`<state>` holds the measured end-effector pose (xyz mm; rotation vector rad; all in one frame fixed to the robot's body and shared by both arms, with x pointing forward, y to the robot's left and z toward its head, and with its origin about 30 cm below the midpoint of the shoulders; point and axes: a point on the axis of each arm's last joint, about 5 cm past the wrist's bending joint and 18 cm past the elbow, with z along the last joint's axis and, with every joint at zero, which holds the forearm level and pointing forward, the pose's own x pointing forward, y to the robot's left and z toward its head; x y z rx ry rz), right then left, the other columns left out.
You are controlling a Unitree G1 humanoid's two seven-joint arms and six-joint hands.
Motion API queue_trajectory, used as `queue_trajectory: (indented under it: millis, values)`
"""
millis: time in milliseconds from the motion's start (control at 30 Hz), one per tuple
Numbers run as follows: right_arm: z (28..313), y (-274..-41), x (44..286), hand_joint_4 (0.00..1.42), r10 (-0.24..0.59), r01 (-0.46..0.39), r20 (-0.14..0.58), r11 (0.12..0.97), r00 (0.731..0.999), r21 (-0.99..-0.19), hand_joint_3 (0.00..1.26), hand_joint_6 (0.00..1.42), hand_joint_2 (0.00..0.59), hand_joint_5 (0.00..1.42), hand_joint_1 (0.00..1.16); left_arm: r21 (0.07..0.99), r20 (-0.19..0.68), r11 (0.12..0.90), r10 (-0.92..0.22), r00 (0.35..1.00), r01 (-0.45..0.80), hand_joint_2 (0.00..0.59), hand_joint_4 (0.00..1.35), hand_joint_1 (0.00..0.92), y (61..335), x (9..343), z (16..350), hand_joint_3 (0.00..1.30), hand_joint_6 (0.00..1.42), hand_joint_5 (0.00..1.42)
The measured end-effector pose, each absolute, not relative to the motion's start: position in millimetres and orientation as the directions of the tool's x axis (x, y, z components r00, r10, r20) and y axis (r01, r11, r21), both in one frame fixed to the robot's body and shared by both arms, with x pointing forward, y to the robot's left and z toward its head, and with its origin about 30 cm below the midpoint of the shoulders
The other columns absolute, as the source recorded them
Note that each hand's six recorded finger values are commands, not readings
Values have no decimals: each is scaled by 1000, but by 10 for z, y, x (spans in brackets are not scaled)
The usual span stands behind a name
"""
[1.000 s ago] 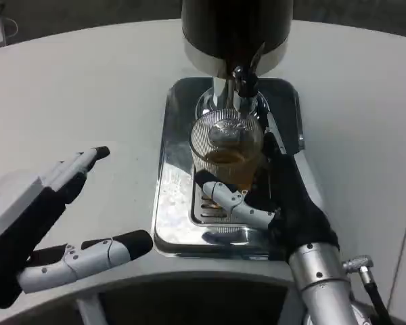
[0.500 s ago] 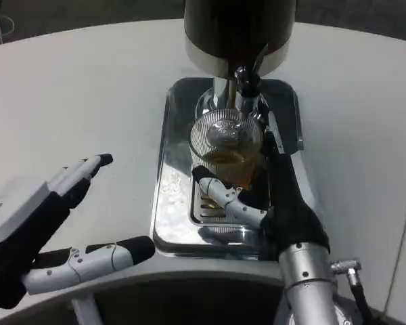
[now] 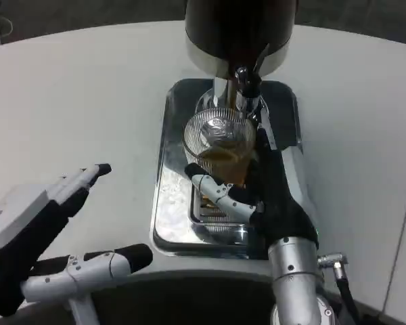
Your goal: Grasp the cup under the faucet to collect the drink, then remove the cup.
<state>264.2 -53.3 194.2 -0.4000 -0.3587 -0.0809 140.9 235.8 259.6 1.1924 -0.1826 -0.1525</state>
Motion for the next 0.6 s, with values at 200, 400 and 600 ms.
queue_trajectory:
  millis: [200,400,600]
  values:
    - [1923,-532,2666,225,-54,190,355,914,933,-359,152,176,225,294,778,933,49,360,-208,977,30,22,0,0,2371,1398,2591,48,141,2]
    - [1916,-536,2678,388,-112,242,364,910,925,-336,294,330,233,446,803,933,43,359,-207,977,35,22,0,0,2374,1395,2588,48,141,2]
    - [1911,-562,2689,515,-179,296,366,910,913,-292,402,519,234,592,831,933,25,357,-207,978,52,22,0,0,2378,1388,2573,48,141,2]
